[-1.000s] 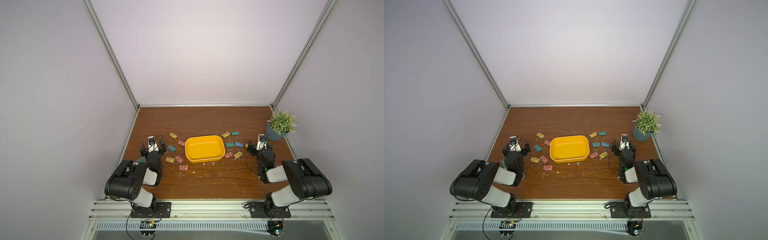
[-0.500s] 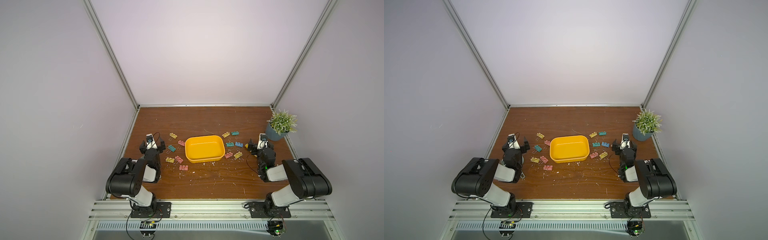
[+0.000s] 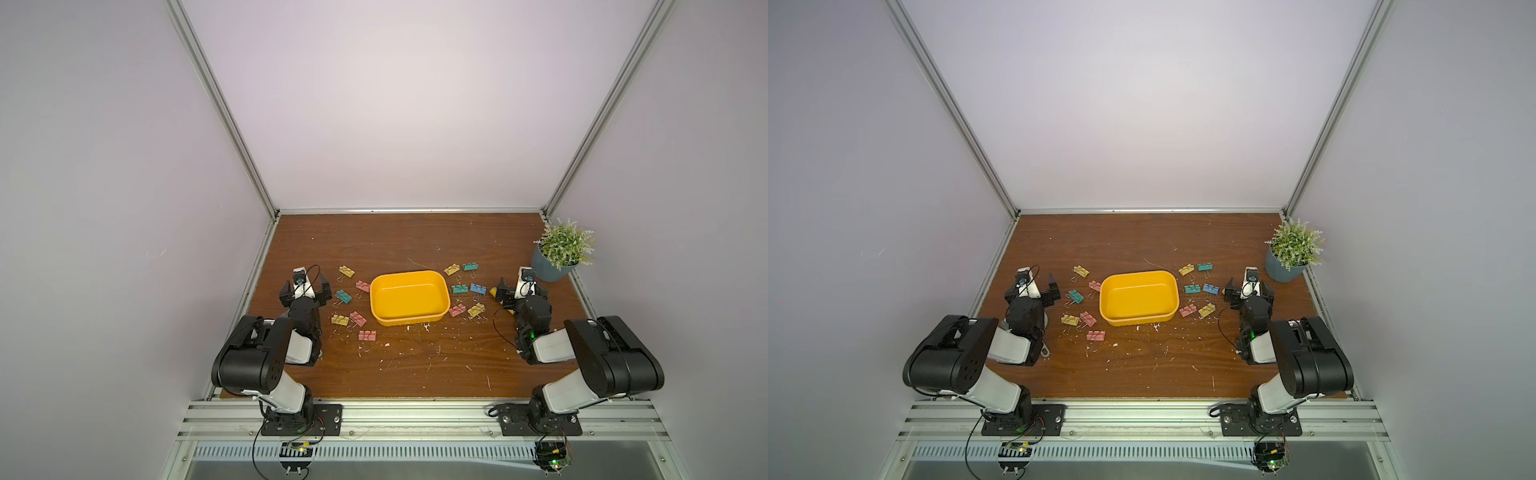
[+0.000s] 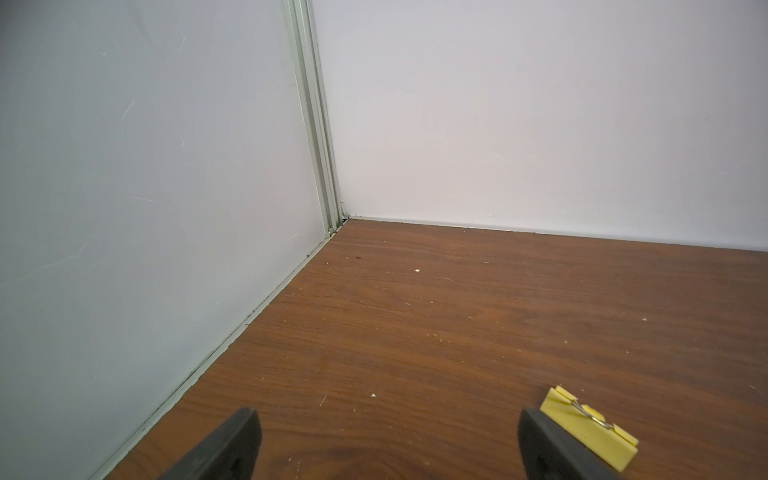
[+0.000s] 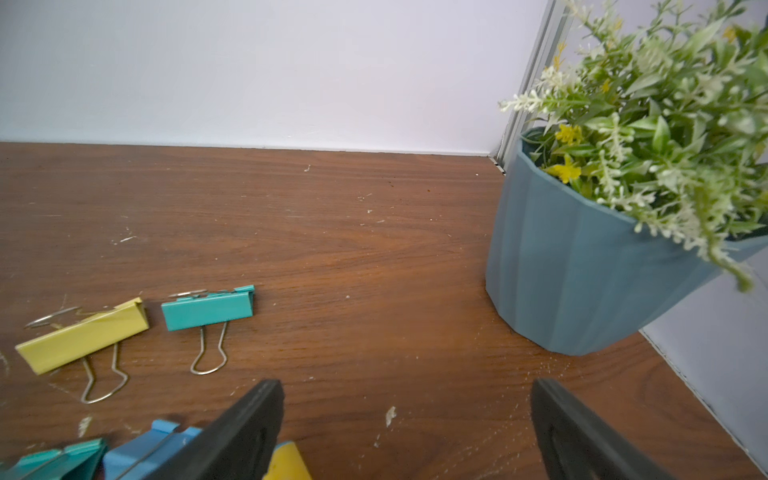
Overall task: Take out the binder clips from the storage box
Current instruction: Reset both arms
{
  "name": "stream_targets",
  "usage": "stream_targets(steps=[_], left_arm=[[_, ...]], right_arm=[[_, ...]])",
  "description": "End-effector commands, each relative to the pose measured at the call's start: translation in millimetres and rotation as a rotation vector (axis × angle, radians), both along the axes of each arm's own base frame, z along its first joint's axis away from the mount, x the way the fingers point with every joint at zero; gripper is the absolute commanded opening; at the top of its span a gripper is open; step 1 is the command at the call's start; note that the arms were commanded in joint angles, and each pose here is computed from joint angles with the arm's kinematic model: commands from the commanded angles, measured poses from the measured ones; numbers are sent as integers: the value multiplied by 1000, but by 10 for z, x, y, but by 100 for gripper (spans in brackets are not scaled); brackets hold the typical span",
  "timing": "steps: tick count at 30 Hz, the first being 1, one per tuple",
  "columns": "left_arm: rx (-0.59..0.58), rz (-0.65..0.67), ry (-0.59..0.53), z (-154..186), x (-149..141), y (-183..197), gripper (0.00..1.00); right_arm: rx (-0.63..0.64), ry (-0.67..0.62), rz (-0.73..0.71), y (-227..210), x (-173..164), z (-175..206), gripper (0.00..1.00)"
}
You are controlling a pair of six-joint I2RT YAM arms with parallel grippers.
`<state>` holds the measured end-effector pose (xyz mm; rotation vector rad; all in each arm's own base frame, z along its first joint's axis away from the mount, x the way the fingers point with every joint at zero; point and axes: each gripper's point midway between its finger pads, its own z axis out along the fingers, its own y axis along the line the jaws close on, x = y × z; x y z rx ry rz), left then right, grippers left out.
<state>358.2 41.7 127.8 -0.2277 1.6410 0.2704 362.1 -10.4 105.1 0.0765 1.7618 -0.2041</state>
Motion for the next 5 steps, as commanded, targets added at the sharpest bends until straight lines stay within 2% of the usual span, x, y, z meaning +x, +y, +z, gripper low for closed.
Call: stream_targets(steps=[1, 5], left_arm=[[4, -14, -7, 30, 5, -24, 99], [3, -15, -9, 31, 5, -26, 99]], right_arm=[[18, -65, -11, -14, 71, 189, 99], [23, -65, -1, -11, 75, 191, 99]])
